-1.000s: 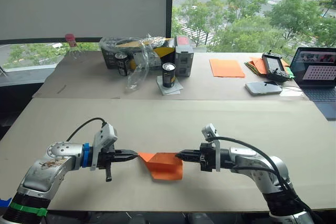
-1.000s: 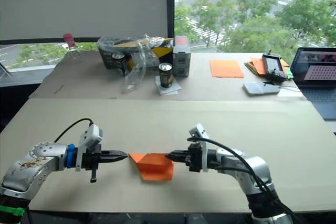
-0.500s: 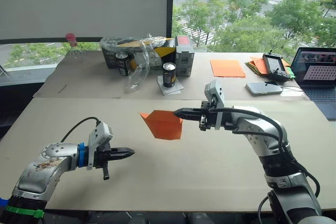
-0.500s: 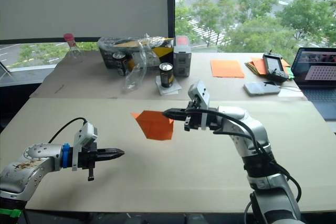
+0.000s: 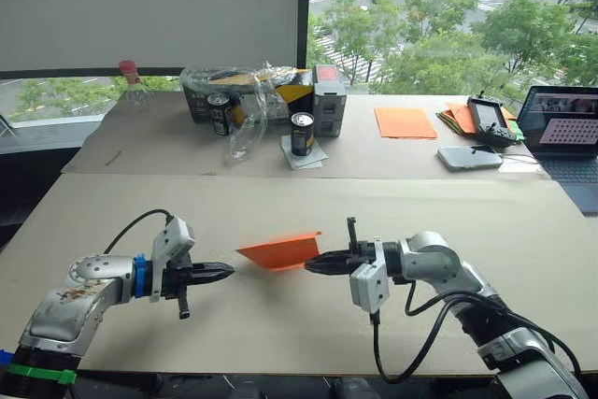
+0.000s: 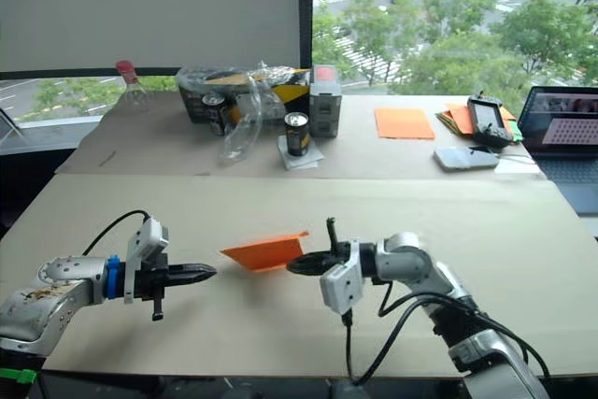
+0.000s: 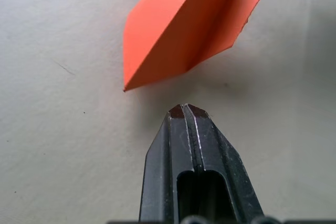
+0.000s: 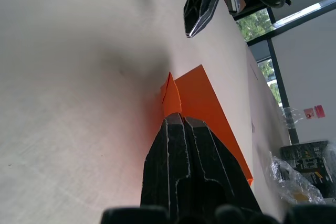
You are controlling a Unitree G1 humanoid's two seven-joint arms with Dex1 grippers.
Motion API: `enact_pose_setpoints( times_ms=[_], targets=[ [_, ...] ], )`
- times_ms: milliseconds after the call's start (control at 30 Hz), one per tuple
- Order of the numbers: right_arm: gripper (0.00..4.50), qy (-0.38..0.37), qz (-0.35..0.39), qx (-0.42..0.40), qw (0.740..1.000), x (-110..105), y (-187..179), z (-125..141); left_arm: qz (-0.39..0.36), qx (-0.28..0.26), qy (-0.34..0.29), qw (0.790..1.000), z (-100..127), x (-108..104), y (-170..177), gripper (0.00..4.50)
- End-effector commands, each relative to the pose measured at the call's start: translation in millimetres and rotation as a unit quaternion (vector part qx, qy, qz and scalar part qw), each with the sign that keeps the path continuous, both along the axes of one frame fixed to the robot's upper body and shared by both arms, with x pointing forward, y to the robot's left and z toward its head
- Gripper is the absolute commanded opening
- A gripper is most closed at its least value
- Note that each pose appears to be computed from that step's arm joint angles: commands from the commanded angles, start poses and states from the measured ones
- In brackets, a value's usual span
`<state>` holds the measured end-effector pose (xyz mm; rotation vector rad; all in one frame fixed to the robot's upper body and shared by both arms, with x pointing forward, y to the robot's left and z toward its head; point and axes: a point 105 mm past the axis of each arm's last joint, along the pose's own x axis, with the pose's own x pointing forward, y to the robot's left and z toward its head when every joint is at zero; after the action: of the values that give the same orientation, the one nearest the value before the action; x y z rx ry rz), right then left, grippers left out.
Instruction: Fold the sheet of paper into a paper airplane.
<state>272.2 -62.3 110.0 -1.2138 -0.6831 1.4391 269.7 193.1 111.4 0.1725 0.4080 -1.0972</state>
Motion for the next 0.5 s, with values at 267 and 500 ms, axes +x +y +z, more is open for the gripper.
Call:
enact_pose_setpoints(
  times_ms=[267, 500],
  targets=[
    [0.03, -0.017, 0.006, -0.022, 1.000, -1, -16, -16, -0.018, -0.007, -0.012, 1.000, 12, 1, -4, 0.00],
    [2.58, -0.022, 0.001, -0.005, 1.000, -15, -27, 14, -0.045, -0.036, 0.014, 0.998, 17, -7, -14, 0.00]
  ],
)
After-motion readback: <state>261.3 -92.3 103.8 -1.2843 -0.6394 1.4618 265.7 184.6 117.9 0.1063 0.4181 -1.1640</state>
